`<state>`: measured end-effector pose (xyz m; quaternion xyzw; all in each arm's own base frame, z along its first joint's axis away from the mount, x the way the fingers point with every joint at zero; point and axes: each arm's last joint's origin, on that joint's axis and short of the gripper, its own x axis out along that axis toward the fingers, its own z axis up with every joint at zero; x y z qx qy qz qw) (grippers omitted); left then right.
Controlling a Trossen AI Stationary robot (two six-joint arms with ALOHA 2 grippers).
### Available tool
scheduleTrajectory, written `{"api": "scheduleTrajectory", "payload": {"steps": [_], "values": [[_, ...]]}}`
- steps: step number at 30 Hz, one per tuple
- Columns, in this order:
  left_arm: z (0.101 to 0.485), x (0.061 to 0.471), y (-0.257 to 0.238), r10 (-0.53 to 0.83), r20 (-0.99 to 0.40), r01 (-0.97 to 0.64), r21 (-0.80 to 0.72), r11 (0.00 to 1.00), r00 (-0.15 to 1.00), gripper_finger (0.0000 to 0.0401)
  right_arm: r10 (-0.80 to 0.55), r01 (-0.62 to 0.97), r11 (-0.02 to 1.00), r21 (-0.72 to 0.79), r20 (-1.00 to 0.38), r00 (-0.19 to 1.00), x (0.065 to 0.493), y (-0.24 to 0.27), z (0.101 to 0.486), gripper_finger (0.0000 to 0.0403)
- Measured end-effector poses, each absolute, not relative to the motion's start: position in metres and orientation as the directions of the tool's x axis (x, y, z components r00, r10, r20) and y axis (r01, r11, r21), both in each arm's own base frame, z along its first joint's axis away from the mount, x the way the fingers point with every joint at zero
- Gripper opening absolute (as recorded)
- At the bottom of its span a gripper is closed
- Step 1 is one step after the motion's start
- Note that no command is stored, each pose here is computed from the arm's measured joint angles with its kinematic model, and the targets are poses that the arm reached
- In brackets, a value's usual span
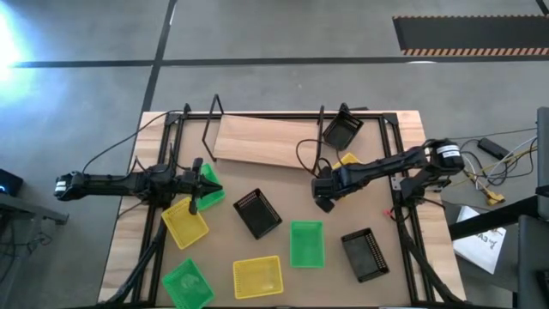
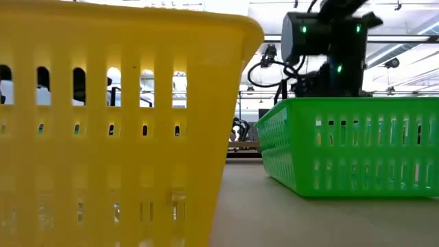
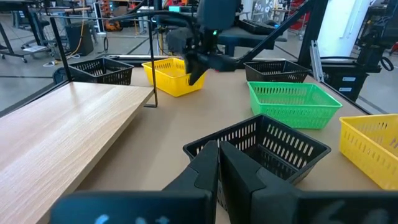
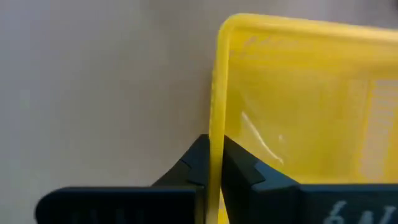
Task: Stack baskets on shelf by color
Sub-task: Put the right yellow basket on the shelf
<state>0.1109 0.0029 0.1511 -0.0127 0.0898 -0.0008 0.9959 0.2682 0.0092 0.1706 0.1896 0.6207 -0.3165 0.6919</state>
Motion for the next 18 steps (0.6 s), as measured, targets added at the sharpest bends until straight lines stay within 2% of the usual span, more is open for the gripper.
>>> {"api": "scheduleTrajectory", "payload": {"steps": [7,11,14,18], "values": [[0.151,0.111,0.003,-0.004,-0.180,-0.001,-0.025,1.000,0.984,0.0000,-0.159,0.572,0.807,-0.149,-0.987,-0.033,0.263,0.015,0.250,0.0009],[0.151,0.111,0.003,-0.004,-0.180,-0.001,-0.025,1.000,0.984,0.0000,-0.186,0.515,0.849,-0.120,-0.979,0.079,0.270,0.008,0.304,0.0009],[0.151,0.111,0.003,-0.004,-0.180,-0.001,-0.025,1.000,0.984,0.0000,-0.272,0.505,0.851,-0.142,-0.942,0.195,0.281,-0.003,0.338,0.0009],[0.151,0.111,0.003,-0.003,-0.180,-0.001,-0.025,1.000,0.984,0.0000,-0.388,0.470,0.854,-0.221,-0.873,0.294,0.301,-0.020,0.369,0.0009]]}}
